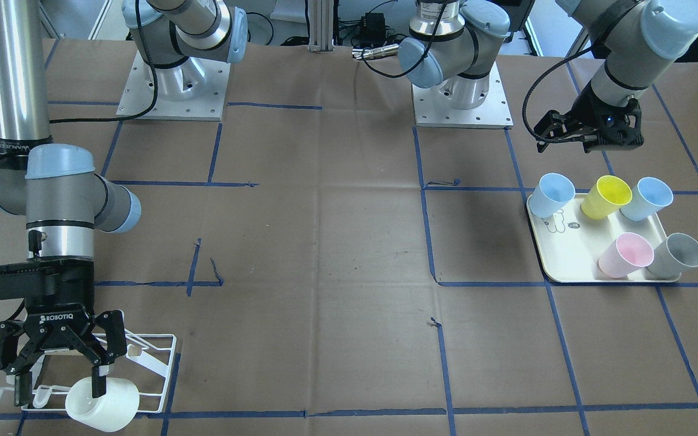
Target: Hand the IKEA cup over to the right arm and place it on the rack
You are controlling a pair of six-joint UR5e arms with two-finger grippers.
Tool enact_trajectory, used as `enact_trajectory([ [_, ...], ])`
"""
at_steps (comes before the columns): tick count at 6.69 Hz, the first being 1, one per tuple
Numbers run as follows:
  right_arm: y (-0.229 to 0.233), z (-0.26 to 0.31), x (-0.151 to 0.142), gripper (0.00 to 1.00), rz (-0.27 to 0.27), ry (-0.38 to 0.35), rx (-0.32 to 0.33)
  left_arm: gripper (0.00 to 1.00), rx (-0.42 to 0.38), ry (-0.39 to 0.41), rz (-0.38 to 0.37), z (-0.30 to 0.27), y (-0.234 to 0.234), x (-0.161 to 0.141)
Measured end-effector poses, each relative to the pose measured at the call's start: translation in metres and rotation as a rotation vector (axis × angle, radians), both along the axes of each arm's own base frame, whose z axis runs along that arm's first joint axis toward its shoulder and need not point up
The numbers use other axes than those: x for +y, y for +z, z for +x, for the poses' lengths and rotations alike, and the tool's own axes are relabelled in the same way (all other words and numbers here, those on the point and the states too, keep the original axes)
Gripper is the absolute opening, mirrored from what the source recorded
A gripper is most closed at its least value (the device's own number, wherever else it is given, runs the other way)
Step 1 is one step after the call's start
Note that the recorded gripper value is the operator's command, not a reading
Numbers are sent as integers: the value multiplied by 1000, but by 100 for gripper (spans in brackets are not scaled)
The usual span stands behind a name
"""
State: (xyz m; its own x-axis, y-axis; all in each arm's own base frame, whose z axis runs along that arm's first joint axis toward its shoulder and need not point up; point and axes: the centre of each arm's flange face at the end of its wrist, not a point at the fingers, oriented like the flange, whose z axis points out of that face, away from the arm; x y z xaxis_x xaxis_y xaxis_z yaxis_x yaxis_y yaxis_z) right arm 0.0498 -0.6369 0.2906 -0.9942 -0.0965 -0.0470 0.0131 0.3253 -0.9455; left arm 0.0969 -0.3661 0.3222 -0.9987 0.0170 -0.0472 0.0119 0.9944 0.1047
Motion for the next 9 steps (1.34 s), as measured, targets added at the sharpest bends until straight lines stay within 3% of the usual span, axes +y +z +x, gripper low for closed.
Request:
enact_trajectory([
  [4, 88, 33, 28, 100, -7, 45, -31, 99, 32, 0, -25, 3, -95, -12],
  [5, 99, 43, 38, 100, -9, 43, -79, 85, 26, -8, -28, 3, -96, -12],
  [7, 108, 61, 57, 100, 17, 12, -262, 13, 17, -12, -31, 3, -93, -12],
  [8, 107, 75, 64, 100, 43, -6, -386, 0, 13, -10, -30, 3, -92, -12],
  [9, 106, 85, 73, 100, 72, -28, -500, 0, 12, -10, -31, 4, -92, -13],
])
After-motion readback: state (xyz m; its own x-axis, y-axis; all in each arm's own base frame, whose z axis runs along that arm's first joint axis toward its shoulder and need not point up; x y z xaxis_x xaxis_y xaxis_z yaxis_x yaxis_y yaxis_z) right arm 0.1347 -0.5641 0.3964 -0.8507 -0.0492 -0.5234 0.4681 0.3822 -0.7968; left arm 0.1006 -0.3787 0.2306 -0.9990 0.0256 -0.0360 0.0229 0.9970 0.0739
